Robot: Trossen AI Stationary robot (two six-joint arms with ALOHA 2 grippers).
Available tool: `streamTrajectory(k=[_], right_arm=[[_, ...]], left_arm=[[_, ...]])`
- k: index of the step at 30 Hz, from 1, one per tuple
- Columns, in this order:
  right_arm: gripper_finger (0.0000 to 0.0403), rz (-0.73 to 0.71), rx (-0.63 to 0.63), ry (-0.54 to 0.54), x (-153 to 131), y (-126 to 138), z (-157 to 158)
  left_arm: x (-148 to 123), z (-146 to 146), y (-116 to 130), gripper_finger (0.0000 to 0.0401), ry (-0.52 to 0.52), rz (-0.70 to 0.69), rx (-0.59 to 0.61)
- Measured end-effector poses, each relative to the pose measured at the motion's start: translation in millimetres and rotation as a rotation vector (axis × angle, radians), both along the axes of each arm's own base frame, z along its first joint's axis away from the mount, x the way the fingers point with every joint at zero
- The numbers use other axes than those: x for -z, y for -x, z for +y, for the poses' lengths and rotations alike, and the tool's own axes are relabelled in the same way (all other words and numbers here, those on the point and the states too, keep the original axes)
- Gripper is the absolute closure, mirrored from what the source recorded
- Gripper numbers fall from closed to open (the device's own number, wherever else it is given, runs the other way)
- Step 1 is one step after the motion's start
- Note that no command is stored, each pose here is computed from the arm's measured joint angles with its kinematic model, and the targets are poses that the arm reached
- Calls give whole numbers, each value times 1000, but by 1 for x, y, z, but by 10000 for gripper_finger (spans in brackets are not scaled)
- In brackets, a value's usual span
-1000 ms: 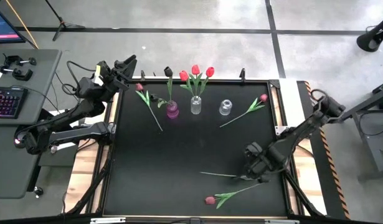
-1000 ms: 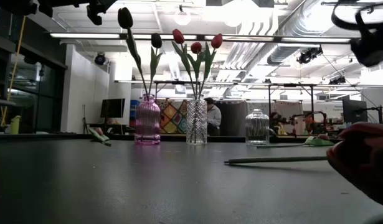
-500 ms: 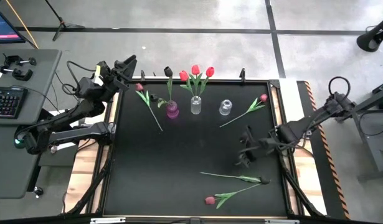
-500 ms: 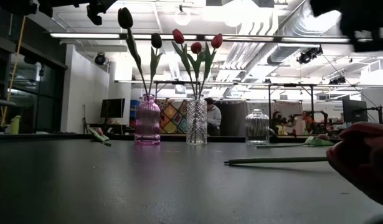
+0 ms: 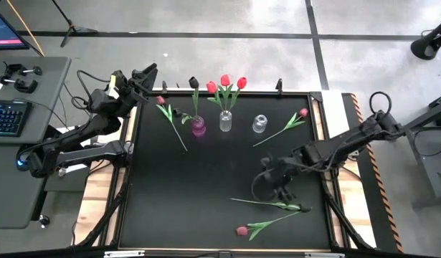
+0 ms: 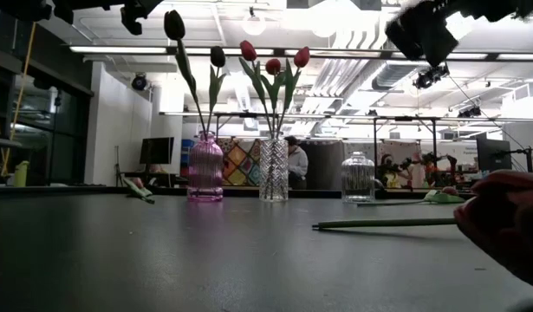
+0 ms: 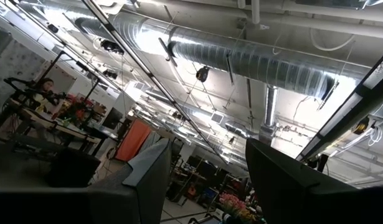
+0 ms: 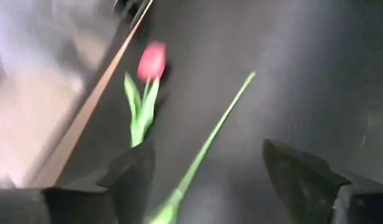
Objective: Sort flowers into vase by color
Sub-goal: Put the black flower into the violet flower vase
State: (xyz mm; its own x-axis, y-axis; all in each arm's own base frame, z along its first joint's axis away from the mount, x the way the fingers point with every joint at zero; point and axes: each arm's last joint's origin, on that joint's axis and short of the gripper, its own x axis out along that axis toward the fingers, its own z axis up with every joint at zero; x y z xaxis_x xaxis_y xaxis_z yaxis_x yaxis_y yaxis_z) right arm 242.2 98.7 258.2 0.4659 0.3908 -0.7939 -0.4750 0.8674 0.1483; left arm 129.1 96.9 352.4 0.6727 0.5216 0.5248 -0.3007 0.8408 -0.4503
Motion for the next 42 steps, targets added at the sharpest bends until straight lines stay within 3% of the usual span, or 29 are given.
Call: streamTrajectory(k=[3,7,10,12,15,17,23,27,31,37,42], right_arm=[[97,-15,-225,150,5,-7,6],[93,-20,-374,327,19,-18,10],[93,-6,-383,441,30,-24,10],[93,27,-324,476,35,-26,9],[93,71,-251,460,39,-26,9],[93,146,-181,393,40,-23,9],[93,423,325,89,42,-16,10],[93,515,514,-47,41,-15,16],[93,552,520,-39,49,-12,31],[93,637,473,60,81,-10,56],[94,662,512,140,101,-12,62]], left_arm=[[0,0,0,205,0,0,1],[0,0,0,205,0,0,0],[0,0,0,205,1,0,1],[0,0,0,205,0,0,0],[0,0,0,205,0,1,0],[0,0,0,205,0,0,0],[0,0,0,205,0,1,0],[0,0,0,205,0,1,0],[0,0,0,205,0,1,0],[0,0,0,205,-2,2,5],[0,0,0,205,-2,3,4]])
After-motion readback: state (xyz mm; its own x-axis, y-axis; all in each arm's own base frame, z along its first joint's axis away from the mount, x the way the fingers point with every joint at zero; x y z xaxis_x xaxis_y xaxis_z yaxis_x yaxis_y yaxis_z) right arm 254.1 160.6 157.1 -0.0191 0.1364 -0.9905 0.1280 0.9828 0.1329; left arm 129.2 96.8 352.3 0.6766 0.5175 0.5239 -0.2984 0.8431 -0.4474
